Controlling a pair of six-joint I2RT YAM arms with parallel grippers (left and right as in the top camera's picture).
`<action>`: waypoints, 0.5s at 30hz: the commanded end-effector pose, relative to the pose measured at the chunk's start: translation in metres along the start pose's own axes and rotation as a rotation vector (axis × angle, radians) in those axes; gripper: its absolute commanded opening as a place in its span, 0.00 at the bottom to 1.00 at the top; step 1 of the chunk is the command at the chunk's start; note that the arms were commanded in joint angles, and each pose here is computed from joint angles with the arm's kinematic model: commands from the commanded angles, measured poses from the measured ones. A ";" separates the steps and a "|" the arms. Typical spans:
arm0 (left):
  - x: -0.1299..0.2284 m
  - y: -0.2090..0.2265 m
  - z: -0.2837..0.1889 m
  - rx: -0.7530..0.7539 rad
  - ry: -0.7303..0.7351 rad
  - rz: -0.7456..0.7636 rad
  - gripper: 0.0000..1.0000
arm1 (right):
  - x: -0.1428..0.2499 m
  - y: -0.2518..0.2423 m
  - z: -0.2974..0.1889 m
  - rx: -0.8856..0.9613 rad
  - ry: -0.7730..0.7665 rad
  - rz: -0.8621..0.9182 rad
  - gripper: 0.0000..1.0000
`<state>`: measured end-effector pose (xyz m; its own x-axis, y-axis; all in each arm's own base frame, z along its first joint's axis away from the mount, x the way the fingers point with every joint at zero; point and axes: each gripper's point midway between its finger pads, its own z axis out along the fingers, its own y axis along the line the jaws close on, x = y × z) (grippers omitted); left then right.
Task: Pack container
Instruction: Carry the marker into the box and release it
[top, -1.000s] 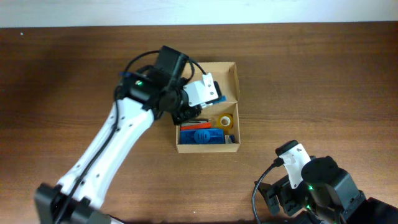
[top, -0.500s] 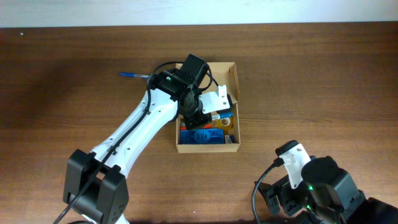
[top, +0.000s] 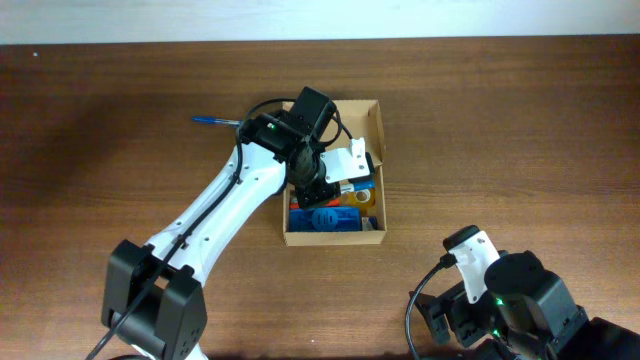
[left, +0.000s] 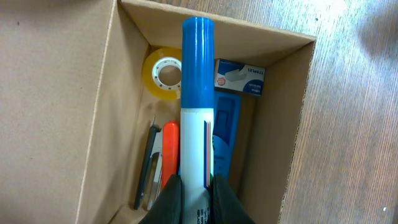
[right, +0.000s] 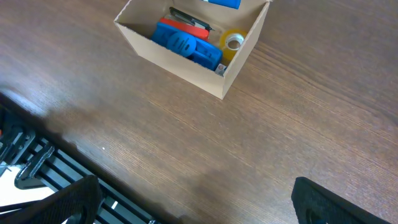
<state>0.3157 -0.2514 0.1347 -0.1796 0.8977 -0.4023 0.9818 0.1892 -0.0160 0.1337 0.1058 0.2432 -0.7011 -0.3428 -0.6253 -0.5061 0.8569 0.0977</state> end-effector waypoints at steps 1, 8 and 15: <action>0.001 0.000 0.006 0.013 0.007 0.013 0.02 | -0.003 -0.001 -0.004 0.006 -0.021 0.011 0.99; 0.016 0.001 0.041 0.081 0.072 -0.003 0.02 | -0.003 -0.001 -0.004 0.006 -0.021 0.011 0.99; 0.026 0.000 0.058 0.120 0.105 0.023 0.02 | -0.003 -0.001 -0.004 0.006 -0.021 0.011 0.99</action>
<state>0.3149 -0.2509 0.0749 -0.2021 0.9307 -0.3049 0.9774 0.1719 -0.1233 0.1337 0.1058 0.2432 -0.7013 -0.3425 -0.6253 -0.5059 0.8570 0.0979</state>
